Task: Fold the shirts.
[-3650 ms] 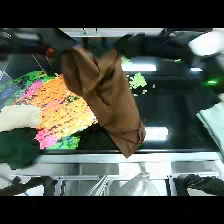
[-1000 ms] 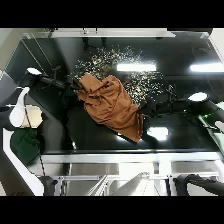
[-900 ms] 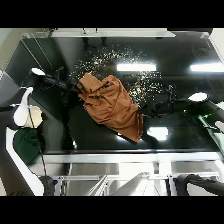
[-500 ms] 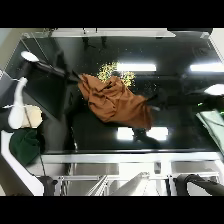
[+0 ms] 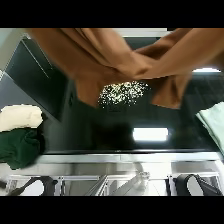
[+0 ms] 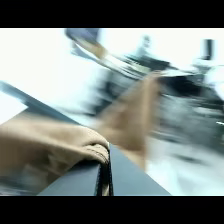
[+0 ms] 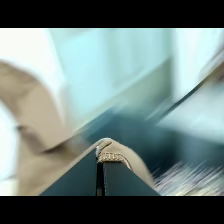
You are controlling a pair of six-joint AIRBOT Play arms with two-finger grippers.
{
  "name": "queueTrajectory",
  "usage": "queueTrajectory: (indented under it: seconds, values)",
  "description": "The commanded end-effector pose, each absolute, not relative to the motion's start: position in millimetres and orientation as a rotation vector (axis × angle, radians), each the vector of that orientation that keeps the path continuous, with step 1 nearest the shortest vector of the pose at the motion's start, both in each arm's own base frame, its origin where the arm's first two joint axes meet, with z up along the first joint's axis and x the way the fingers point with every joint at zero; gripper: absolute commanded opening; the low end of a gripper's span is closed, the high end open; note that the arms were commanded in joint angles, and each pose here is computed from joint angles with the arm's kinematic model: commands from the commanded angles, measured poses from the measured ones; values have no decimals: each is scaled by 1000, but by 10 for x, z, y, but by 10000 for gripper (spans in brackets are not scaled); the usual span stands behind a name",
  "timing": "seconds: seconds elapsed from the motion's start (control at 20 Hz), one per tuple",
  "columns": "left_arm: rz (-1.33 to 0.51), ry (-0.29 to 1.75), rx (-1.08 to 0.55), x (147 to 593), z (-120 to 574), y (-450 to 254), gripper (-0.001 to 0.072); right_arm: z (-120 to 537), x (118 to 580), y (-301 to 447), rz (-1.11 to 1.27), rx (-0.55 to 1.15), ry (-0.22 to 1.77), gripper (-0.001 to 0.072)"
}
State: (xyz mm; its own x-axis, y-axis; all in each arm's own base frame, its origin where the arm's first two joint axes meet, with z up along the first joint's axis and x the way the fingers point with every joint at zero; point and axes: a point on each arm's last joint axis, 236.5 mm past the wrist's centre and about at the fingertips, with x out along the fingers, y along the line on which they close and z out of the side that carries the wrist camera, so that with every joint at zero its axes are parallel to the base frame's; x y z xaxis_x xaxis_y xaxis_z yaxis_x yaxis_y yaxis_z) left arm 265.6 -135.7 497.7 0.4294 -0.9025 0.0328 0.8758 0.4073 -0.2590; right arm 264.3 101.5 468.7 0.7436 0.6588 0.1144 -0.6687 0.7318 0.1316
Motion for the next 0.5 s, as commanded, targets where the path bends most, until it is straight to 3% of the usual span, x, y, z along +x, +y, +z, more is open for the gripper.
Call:
queueTrajectory:
  seconds: [0.0, 0.15, 0.3, 0.45]
  values:
    - [-590, -52, 61, 2288, 5283, -1076, 22, 5096, 2388, 906, 532, 6, -197, 24]
    - [-528, 39, 10, 2480, 4998, -856, 22, 4872, 2668, 789, 579, 132, -87, 24]
    - [-674, 256, -189, 3180, 4137, -759, 22, 4314, 3168, 911, 735, 331, 107, 23]
    - [-705, 485, -290, 4018, 2977, -784, 23, 3200, 3903, 1047, 713, 478, 389, 24]
